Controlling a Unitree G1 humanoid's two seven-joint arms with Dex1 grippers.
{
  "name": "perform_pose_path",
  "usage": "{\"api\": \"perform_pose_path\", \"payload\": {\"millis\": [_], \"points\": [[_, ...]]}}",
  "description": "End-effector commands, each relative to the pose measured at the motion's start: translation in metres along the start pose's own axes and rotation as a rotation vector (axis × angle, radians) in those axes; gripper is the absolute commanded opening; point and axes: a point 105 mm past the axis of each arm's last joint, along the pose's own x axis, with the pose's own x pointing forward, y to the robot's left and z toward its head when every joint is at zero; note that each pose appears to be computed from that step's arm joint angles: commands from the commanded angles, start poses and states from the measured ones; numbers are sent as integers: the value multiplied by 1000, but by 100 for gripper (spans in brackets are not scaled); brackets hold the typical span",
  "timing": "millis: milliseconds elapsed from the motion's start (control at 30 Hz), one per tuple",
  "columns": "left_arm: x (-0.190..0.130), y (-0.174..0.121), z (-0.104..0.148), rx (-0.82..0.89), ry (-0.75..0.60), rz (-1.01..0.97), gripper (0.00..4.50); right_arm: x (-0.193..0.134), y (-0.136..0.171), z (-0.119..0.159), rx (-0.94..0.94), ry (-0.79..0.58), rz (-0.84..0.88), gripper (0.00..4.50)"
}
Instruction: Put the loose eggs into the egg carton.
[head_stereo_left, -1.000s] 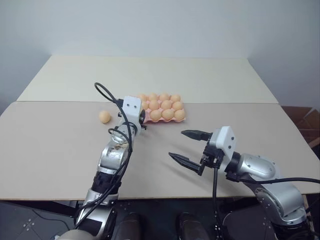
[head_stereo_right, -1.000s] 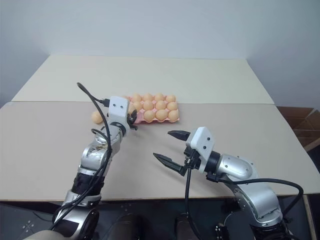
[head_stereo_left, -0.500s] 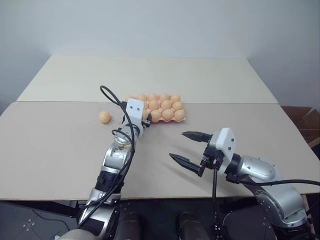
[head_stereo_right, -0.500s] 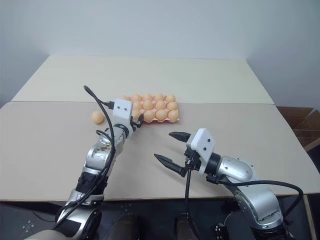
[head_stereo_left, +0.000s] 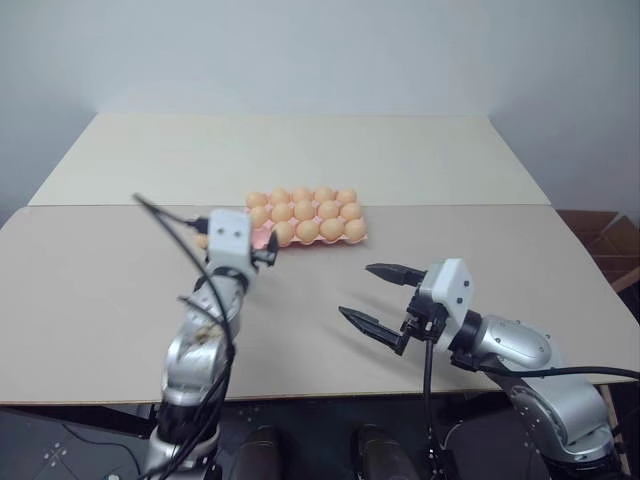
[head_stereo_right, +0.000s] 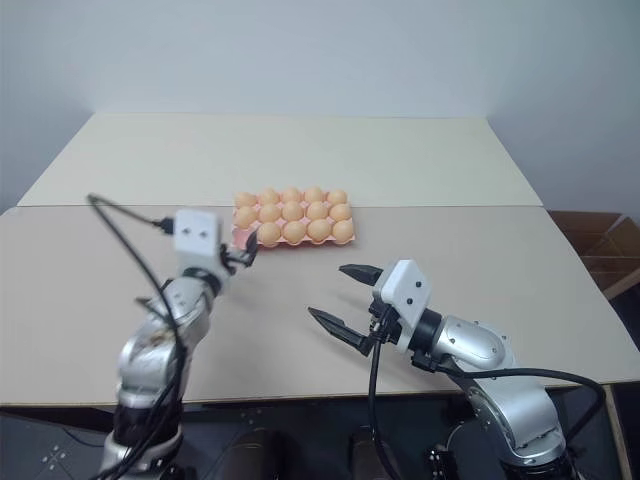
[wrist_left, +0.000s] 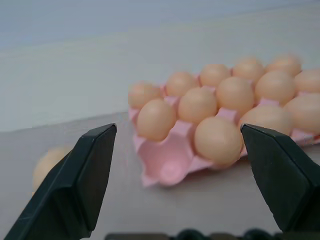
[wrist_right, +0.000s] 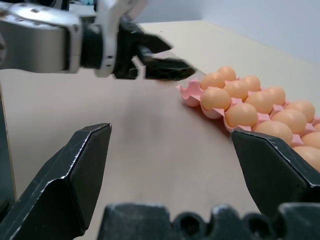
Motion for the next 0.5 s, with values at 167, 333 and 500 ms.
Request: {"api": "perform_pose_path", "payload": {"millis": [167, 333, 500], "points": [[-36, 39, -14, -5, 61, 106, 430, 1, 5, 19, -30, -93, 17, 450], [-43, 44, -10, -50, 16, 98, 430, 7, 7, 27, -15, -150, 13, 450], [-65, 31, -9, -53, -55, 33, 430, 9, 11, 29, -24, -177, 21, 450]]}}
